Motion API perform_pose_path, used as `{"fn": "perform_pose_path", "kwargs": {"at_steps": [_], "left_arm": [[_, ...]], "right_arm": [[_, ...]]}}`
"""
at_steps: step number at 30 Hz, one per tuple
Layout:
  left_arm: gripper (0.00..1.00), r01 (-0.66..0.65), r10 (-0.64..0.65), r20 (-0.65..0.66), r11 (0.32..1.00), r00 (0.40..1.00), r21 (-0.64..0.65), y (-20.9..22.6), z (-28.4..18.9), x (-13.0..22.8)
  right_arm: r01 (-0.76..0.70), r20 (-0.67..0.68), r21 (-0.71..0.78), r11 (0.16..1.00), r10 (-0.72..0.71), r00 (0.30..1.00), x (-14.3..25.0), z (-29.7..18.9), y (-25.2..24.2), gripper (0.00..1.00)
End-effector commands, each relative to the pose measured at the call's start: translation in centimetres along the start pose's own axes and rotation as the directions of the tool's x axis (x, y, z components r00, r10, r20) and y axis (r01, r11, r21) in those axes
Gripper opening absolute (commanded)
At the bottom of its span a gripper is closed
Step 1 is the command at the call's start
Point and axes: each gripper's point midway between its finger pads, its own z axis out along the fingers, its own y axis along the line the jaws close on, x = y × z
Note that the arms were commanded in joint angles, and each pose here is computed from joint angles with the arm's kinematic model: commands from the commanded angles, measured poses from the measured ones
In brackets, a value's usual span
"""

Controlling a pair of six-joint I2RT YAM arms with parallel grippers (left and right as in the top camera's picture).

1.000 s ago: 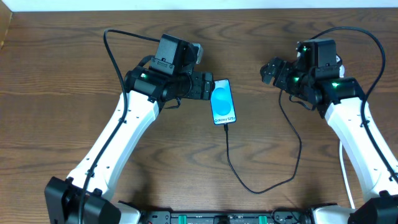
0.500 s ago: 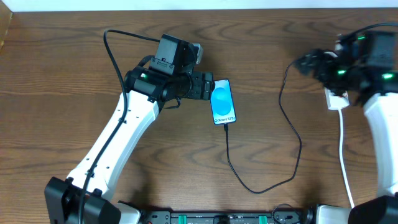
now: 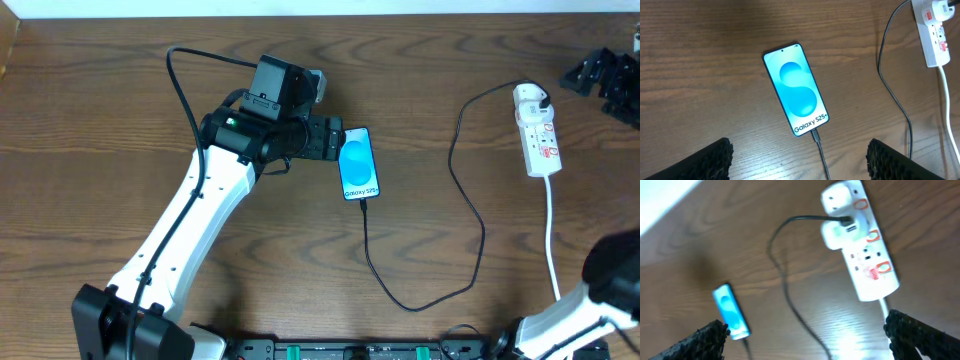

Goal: Plug charger to phone and switch on socket
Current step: 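Move the right gripper to the white power strip's orange switch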

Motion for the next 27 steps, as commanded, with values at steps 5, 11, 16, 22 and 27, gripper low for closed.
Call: {"fn": "perform_pose_path", "kwargs": {"at_steps": [5,11,16,22,27], "left_arm": [[0.86,-0.021,0.021,0.020,1.000,1.000,-0.011,0.2,-0.5,-0.5],[0.85,-0.021,0.021,0.020,1.000,1.000,-0.011,0.2,-0.5,-0.5],[0.86,-0.021,0.021,0.020,1.000,1.000,-0.011,0.2,-0.5,-0.5],[0.86,-0.021,0.021,0.020,1.000,1.000,-0.011,0.2,-0.5,-0.5],[0.86,-0.021,0.021,0.020,1.000,1.000,-0.011,0.2,-0.5,-0.5]], "right_arm": [[0.072,-0.092,0.016,0.997,-0.071,0.993,-1.3,7.3,-4.4,0.99],[0.070,-0.174,0.008,0.998,-0.067,0.982,-0.6,12.8,-6.8,0.99],[0.110,-0.226,-0.084,0.990,-0.126,0.966,0.7,15.9,-6.8,0.99],[0.209,-0.179,-0.195,0.958,-0.244,0.953,0.3,17.3,-5.5,0.99],[0.239,-0.145,-0.186,0.953,-0.267,0.953,-0.6,17.7,-5.4,0.99]]}}
